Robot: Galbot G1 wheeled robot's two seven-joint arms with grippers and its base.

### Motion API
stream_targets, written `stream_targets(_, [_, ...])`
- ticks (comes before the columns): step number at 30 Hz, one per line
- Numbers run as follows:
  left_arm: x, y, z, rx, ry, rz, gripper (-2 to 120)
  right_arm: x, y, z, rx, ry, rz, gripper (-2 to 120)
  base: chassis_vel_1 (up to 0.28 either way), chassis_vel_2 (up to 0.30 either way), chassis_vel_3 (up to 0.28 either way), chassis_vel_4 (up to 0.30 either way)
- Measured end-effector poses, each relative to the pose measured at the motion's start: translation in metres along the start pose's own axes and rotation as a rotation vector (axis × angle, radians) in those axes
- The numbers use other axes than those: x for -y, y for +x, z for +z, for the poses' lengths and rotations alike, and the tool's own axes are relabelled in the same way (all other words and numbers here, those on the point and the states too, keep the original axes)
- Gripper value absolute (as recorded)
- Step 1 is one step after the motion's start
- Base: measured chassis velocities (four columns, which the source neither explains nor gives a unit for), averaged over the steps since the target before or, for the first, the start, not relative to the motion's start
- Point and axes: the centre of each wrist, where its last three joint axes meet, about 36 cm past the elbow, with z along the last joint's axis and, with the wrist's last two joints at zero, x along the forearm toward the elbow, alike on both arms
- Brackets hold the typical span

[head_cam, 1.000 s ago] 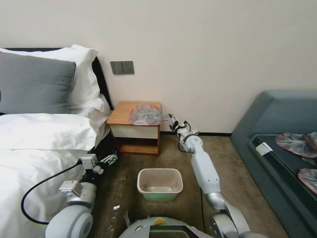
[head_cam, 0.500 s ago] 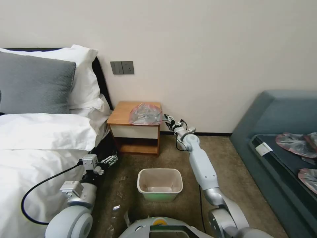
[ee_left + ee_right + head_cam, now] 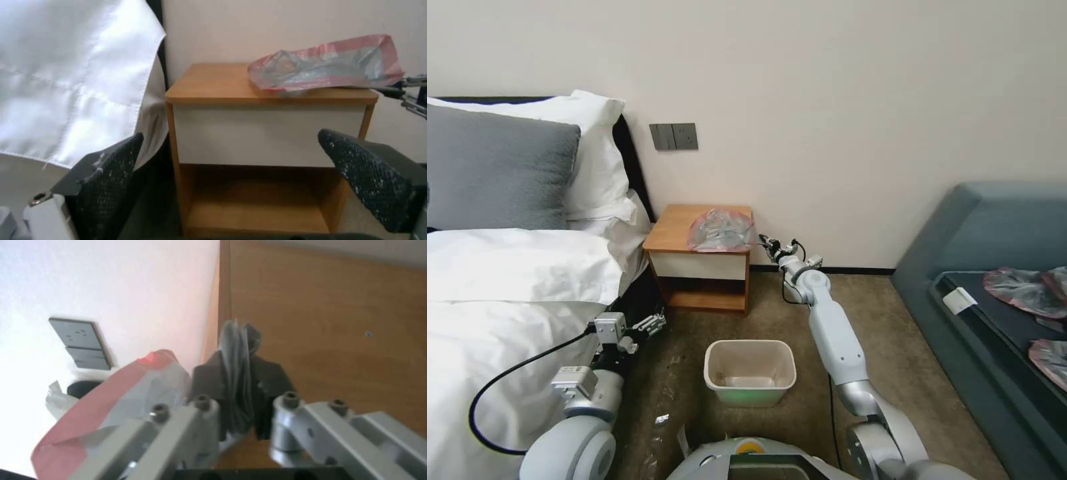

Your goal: Pick up the garbage bag from the table and place it over the trash can.

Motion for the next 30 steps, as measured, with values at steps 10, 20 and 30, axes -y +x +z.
stream_targets(10, [-0.001, 0.002, 0.001, 0.001, -0.024, 0.000, 100, -0.016, 0.017, 0.007, 0.003, -0.002, -0.018, 0, 0.000, 0.000, 0.000, 0.000])
stream_targets(20, [-0.001, 0.004, 0.003, 0.000, -0.038, 0.005, 100, -0.026, 0.087, 0.056, -0.047, 0.003, 0.042, 0, 0.000, 0.000, 0.000, 0.000])
stream_targets(30, [-0.001, 0.004, 0.002, 0.002, -0.037, 0.006, 100, -0.038, 0.176, 0.106, -0.133, 0.006, 0.058, 0, 0.000, 0.000, 0.000, 0.000])
